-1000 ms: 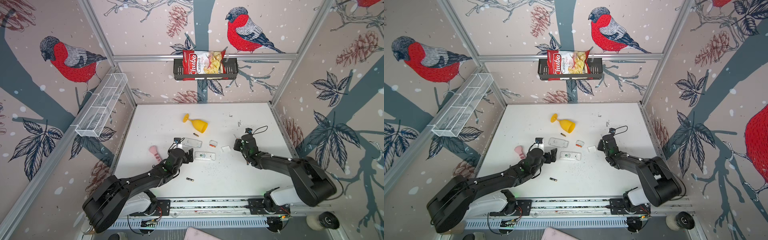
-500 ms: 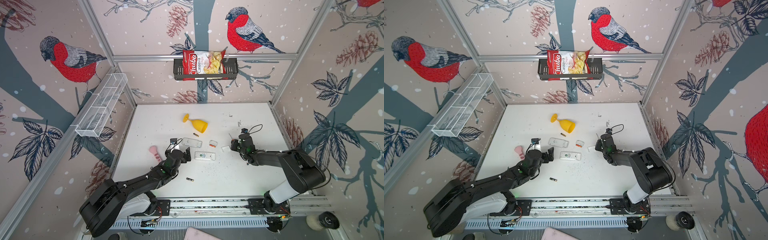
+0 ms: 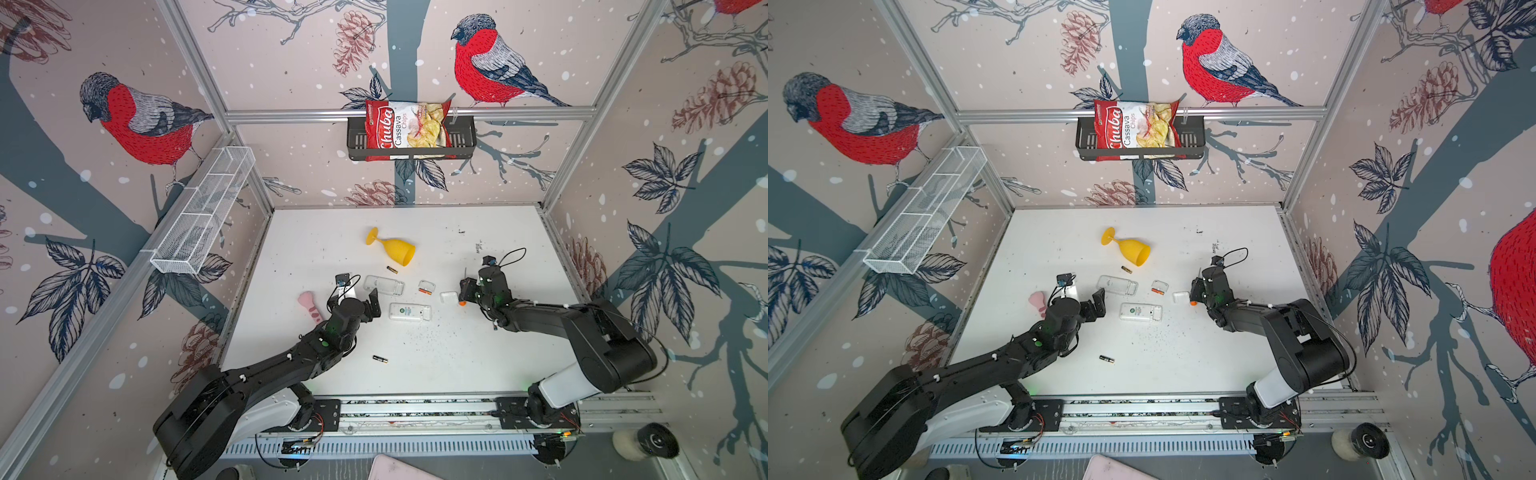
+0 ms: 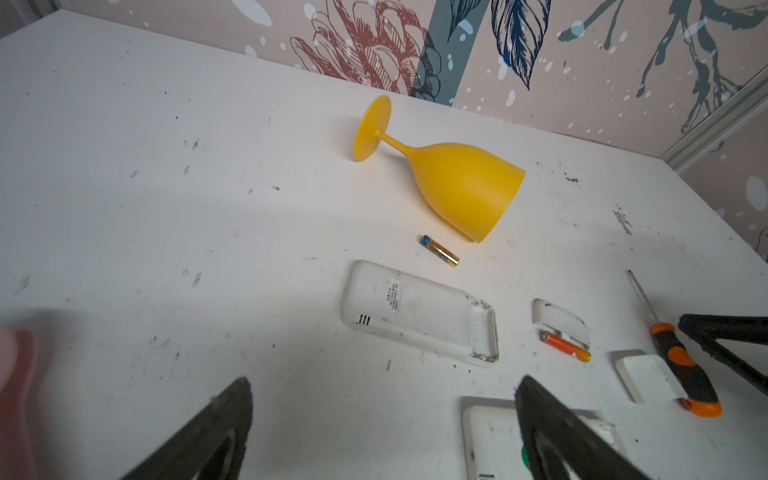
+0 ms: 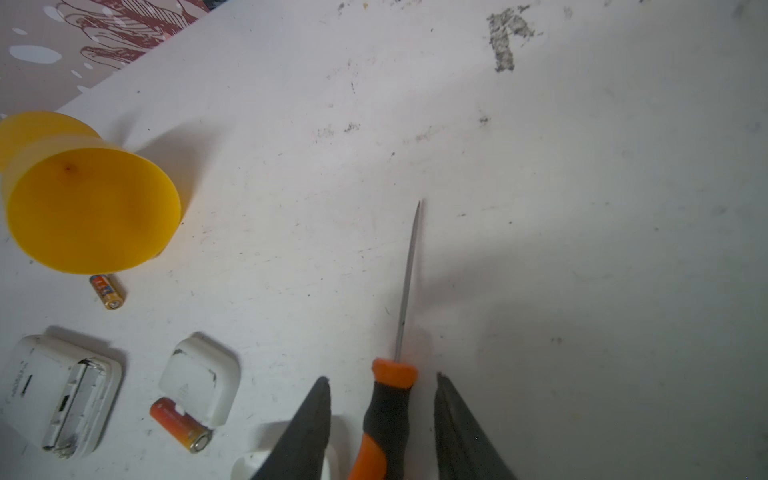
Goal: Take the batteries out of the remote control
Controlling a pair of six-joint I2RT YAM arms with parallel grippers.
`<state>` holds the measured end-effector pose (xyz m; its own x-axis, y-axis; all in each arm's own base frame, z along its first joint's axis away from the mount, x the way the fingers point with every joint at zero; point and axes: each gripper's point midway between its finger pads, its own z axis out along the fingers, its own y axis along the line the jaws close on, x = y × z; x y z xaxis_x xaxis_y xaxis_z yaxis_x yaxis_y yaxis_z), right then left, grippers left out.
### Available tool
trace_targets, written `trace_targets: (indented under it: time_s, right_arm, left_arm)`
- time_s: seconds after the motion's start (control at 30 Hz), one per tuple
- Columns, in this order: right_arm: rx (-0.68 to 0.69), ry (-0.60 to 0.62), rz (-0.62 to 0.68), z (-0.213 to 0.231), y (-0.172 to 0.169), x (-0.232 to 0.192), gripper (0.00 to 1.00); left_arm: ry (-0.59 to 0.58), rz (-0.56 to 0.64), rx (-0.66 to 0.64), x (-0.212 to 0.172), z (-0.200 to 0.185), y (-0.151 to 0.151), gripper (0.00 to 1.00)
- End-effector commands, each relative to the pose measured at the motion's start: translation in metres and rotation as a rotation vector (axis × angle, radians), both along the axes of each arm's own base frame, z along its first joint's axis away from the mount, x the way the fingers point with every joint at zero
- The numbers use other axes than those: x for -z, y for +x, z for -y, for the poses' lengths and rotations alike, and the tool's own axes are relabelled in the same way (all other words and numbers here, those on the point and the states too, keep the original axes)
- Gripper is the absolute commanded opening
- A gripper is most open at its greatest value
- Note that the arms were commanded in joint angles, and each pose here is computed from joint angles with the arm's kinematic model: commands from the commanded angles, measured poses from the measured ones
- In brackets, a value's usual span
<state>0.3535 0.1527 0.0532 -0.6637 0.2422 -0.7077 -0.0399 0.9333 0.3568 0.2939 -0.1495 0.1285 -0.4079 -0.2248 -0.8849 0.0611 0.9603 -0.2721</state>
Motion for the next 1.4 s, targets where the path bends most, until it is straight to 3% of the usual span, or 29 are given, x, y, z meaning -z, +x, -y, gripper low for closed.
trace_targets:
  time_s: [0.0, 0.1, 0.2, 0.47, 0.6, 0.77, 1.03, 1.23, 1.37]
  right_arm:
    - [0.024, 0.019, 0.051, 0.002, 0.006, -0.020, 0.43]
    - [0.035, 0.039, 0.124, 0.003, 0.010, -0.044, 0.45]
    - [0.072, 0.024, 0.218, 0.013, 0.012, -0.074, 0.54]
    - [0.179, 0.013, 0.424, 0.053, 0.010, -0.137, 1.00]
    - [0.320, -0.059, 0.440, 0.095, 0.004, -0.142, 1.00]
    - [0.502, -0.118, 0.610, 0.144, -0.029, -0.149, 1.00]
    - [0.512, -0.310, 0.719, 0.165, -0.041, -0.151, 1.00]
    - [0.514, -0.431, 0.668, 0.174, -0.032, -0.133, 0.99]
    - [0.512, -0.410, 0.672, 0.175, -0.033, -0.127, 1.00]
  left_arm:
    - [-0.046, 0.098, -0.065, -0.031, -0.007, 0.010, 0.97]
    - [-0.111, 0.194, -0.060, -0.057, -0.004, 0.012, 0.97]
    - [-0.117, 0.252, -0.080, -0.078, -0.007, 0.019, 0.97]
    - [-0.146, 0.214, -0.084, -0.086, -0.016, 0.062, 0.97]
    - [-0.064, 0.183, -0.113, -0.078, -0.028, 0.073, 0.97]
    - [0.018, 0.157, -0.212, -0.067, -0.068, 0.078, 0.97]
    - [0.162, 0.148, -0.430, -0.055, -0.146, 0.064, 0.97]
    - [0.236, 0.262, -0.495, -0.065, -0.163, 0.054, 0.97]
    - [0.307, 0.216, -0.464, -0.052, -0.163, 0.065, 0.97]
